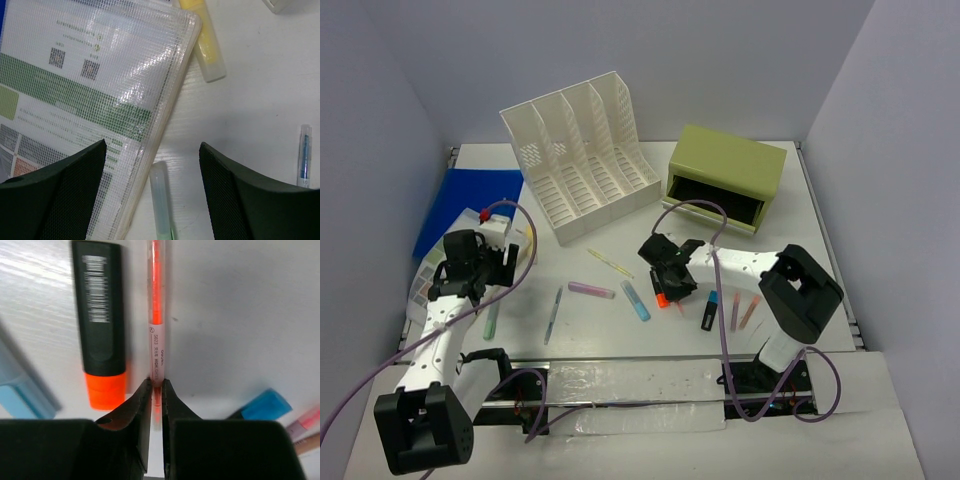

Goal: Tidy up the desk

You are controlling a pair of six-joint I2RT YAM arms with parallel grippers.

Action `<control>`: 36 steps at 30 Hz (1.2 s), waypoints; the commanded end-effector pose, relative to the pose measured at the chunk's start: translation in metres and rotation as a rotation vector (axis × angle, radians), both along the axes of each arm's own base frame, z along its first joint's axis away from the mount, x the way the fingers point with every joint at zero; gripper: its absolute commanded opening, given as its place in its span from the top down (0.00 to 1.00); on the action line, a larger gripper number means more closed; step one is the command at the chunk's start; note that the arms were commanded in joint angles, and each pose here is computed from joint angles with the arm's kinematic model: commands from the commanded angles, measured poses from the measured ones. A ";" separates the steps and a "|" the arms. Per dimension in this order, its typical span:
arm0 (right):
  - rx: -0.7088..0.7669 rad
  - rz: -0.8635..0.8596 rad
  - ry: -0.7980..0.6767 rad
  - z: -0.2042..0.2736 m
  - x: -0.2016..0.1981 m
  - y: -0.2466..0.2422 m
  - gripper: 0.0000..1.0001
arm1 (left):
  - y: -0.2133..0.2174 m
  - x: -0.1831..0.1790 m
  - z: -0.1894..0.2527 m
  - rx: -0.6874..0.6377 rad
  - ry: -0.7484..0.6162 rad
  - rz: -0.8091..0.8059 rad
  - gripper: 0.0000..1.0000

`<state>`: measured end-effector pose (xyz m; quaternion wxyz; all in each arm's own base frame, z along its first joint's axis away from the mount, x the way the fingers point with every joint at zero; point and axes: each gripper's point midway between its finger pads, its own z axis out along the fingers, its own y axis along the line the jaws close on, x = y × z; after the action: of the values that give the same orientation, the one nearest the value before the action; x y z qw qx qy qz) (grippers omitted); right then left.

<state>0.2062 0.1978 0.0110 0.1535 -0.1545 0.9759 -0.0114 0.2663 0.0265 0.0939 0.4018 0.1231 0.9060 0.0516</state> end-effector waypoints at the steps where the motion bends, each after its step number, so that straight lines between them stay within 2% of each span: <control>1: -0.098 0.015 -0.088 0.023 0.011 -0.010 1.00 | 0.002 -0.003 -0.001 -0.007 -0.009 0.023 0.19; 5: -0.131 0.065 -0.269 0.087 0.034 -0.005 1.00 | 0.001 -0.002 0.001 -0.009 -0.006 0.013 0.19; 11: -0.055 0.098 -0.608 0.209 0.077 0.007 1.00 | -0.002 0.002 0.021 0.007 0.001 -0.041 0.18; 15: -0.201 0.174 -0.842 0.265 0.121 -0.010 1.00 | -0.007 0.003 0.035 -0.008 0.020 -0.071 0.18; 18: -0.371 0.295 -0.898 0.270 0.153 -0.032 1.00 | -0.021 0.002 0.046 -0.052 0.025 -0.146 0.18; 20: -0.409 0.362 -0.884 0.266 0.160 -0.034 1.00 | -0.027 -0.001 0.046 -0.063 0.035 -0.184 0.18; 22: -0.509 0.454 -0.856 0.256 0.168 -0.038 1.00 | -0.033 0.001 0.045 -0.087 0.037 -0.205 0.17; 26: -0.580 0.576 -0.841 0.231 0.185 -0.044 1.00 | -0.041 0.009 0.044 -0.129 0.093 -0.216 0.19; 32: -0.700 0.508 -0.781 0.219 0.210 -0.085 1.00 | -0.048 0.011 0.038 -0.128 0.123 -0.253 0.19; 36: -0.720 0.507 -0.726 0.201 0.212 -0.091 0.85 | -0.048 0.012 0.027 -0.089 0.161 -0.243 0.18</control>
<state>0.4082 0.1089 0.2031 0.4054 -0.4191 0.7382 -0.3393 0.2700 -0.0169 0.1110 0.3325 0.2038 0.9192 -0.0541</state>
